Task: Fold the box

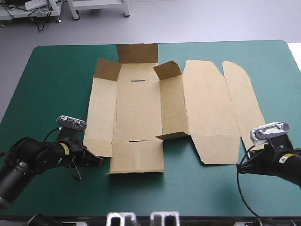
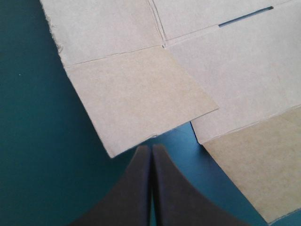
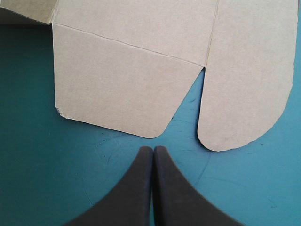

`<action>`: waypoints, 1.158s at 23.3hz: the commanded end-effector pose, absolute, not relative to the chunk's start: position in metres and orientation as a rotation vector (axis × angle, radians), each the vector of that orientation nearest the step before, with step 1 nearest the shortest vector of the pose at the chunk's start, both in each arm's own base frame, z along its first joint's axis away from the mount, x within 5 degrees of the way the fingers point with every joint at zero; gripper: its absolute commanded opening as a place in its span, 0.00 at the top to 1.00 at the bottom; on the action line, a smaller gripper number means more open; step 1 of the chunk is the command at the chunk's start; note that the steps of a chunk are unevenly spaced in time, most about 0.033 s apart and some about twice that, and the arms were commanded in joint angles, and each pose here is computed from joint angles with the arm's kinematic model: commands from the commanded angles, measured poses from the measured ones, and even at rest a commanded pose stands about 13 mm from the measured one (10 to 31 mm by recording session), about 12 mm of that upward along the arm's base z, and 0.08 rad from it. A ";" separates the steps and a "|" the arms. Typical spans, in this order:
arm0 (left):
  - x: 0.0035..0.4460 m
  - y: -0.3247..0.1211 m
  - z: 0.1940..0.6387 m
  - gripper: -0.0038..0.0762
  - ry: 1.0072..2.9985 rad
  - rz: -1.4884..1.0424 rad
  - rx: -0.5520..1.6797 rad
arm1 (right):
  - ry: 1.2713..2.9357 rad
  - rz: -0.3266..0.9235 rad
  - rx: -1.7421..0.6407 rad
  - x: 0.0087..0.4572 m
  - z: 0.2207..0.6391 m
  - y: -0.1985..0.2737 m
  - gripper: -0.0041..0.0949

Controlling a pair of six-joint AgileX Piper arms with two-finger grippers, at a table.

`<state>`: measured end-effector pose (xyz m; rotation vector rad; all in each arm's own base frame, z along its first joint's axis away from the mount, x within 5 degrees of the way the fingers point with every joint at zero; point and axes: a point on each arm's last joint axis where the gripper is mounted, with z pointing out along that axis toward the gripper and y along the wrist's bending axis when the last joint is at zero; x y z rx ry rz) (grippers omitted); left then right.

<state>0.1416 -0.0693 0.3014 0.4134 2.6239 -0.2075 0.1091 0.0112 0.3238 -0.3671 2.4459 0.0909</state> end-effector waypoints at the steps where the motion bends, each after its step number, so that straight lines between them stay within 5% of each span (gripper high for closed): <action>1: 0.143 -0.071 0.313 0.96 2.553 -0.250 0.386 | 2.379 0.088 -0.351 0.112 0.335 0.012 0.98; 20: 0.150 -0.075 0.330 0.96 2.518 -0.266 0.394 | 2.379 0.088 -0.351 0.112 0.335 0.012 0.98; 27: 0.229 -0.101 0.361 0.94 2.483 -0.127 0.545 | 2.378 0.097 -0.349 0.112 0.335 0.012 0.98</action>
